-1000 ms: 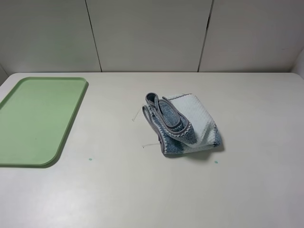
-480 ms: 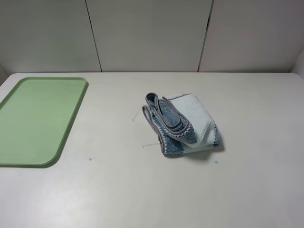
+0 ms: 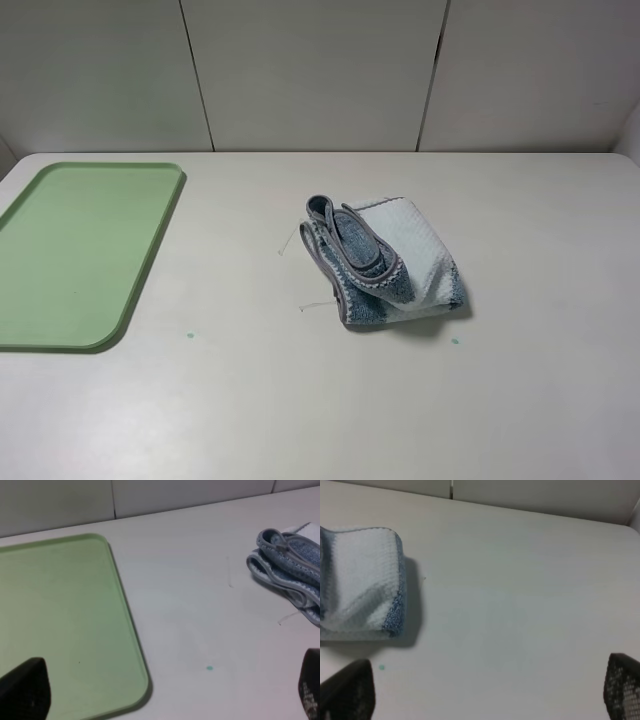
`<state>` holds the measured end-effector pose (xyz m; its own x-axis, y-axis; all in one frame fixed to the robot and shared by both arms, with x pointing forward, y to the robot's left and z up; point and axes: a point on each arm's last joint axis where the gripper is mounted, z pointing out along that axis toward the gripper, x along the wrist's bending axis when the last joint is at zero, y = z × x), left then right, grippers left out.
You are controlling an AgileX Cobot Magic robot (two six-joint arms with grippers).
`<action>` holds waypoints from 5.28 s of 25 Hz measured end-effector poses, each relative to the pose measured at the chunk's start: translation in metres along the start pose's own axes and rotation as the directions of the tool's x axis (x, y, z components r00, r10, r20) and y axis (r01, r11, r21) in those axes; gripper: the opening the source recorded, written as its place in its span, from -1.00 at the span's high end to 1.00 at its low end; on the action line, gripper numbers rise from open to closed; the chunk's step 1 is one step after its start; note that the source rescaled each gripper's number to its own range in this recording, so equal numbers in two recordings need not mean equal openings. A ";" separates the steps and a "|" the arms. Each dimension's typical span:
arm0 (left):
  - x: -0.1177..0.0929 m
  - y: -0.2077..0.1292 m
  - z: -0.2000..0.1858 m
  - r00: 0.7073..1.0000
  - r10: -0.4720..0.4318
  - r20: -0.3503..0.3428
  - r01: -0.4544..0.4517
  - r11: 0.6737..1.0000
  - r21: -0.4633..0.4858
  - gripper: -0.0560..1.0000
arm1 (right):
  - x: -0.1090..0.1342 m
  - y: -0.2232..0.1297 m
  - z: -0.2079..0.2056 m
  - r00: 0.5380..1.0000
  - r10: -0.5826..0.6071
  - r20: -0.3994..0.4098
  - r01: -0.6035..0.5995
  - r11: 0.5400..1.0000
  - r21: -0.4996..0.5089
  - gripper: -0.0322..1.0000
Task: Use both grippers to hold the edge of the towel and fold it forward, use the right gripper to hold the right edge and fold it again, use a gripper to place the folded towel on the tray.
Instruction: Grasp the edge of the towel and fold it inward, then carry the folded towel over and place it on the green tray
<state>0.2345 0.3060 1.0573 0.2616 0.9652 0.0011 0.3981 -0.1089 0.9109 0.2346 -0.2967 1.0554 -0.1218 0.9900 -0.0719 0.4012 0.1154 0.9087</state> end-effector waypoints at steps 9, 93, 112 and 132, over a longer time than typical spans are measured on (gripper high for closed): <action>0.000 0.000 0.000 1.000 0.000 0.000 0.000 1.000 -0.003 -1.00 | 0.000 0.000 0.000 1.000 0.000 0.000 0.000 1.000 0.000 -1.00; -0.199 -0.026 0.406 0.777 -0.622 -0.098 0.519 0.545 0.658 -0.98 | -0.001 0.000 0.000 1.000 -0.003 0.006 0.003 1.000 0.001 -1.00; -0.199 -0.037 0.410 0.806 -0.585 -0.091 0.480 0.557 0.678 0.50 | -0.001 0.000 0.000 1.000 -0.003 0.008 0.003 1.000 0.001 -1.00; -0.193 -0.038 0.411 0.834 -0.548 -0.069 0.432 0.570 0.699 0.75 | -0.001 0.000 0.000 1.000 -0.003 0.008 0.003 1.000 0.001 -1.00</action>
<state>0.5304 0.0258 0.8530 -0.0608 0.8809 -0.4694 0.9545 0.1888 0.2307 0.2347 -0.2974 1.0554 -0.1155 0.9902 -0.0785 0.4016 0.1188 0.9081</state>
